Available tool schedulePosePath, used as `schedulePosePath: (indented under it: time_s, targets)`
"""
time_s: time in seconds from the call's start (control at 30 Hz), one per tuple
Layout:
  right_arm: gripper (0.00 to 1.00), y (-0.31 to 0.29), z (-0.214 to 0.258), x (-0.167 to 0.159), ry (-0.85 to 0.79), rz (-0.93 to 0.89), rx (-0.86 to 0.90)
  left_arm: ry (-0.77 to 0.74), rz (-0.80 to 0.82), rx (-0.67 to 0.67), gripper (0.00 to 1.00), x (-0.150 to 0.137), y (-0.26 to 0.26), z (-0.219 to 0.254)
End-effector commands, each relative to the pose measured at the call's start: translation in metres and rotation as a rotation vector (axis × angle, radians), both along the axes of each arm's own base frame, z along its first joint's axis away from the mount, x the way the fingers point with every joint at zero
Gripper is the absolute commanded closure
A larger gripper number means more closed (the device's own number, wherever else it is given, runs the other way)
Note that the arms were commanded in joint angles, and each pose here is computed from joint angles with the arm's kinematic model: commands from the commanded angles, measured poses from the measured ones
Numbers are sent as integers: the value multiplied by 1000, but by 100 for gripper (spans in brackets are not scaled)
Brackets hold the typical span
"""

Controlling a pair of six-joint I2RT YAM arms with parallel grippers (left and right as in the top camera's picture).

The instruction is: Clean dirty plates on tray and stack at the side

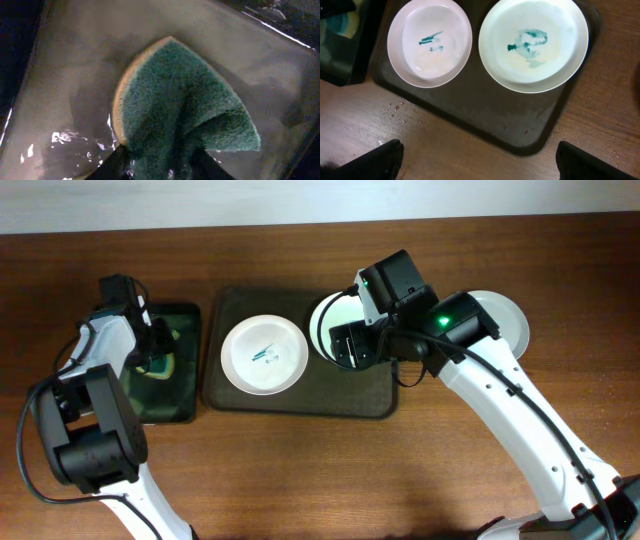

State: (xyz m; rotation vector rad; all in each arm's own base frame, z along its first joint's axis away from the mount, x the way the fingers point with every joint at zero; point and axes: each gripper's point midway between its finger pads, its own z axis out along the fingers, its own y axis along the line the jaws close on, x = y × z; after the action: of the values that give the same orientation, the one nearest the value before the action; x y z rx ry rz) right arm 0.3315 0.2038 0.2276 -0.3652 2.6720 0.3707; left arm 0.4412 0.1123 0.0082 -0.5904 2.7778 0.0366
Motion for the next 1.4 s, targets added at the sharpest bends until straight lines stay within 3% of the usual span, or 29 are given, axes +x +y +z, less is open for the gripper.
schedulePosePath:
  time_s: [0.0, 0.03, 0.13, 0.3, 0.87, 0.97, 1.1, 1.3, 1.37]
  targets:
    - [2, 1, -4, 0, 10, 2, 0, 44, -11, -33, 96, -6, -6, -20]
    - [2, 1, -4, 0, 10, 2, 0, 44, -11, -34, 100, -5, -6, -19]
    - [2, 1, -4, 0, 10, 2, 0, 16, -16, -40, 100, 3, -6, 4]
    - [2, 1, -4, 0, 9, 2, 0, -166, -8, 36, 100, 14, 1, 97]
    - [2, 1, -4, 0, 9, 2, 0, -196, -64, -52, 100, 12, -19, 109]
    - [1, 2, -3, 3, 0, -3, 8, -280, -232, -137, 100, 18, -83, 143]
    - [1, 4, -11, 8, 17, -32, 10, -227, -467, -181, 100, 10, -194, 128]
    - [0, -5, -36, 26, 81, -115, 9, -61, -465, -200, 100, -2, -235, 46]
    - [7, 7, -56, 26, 149, -91, 31, -37, -445, -213, 100, 1, -237, 26]
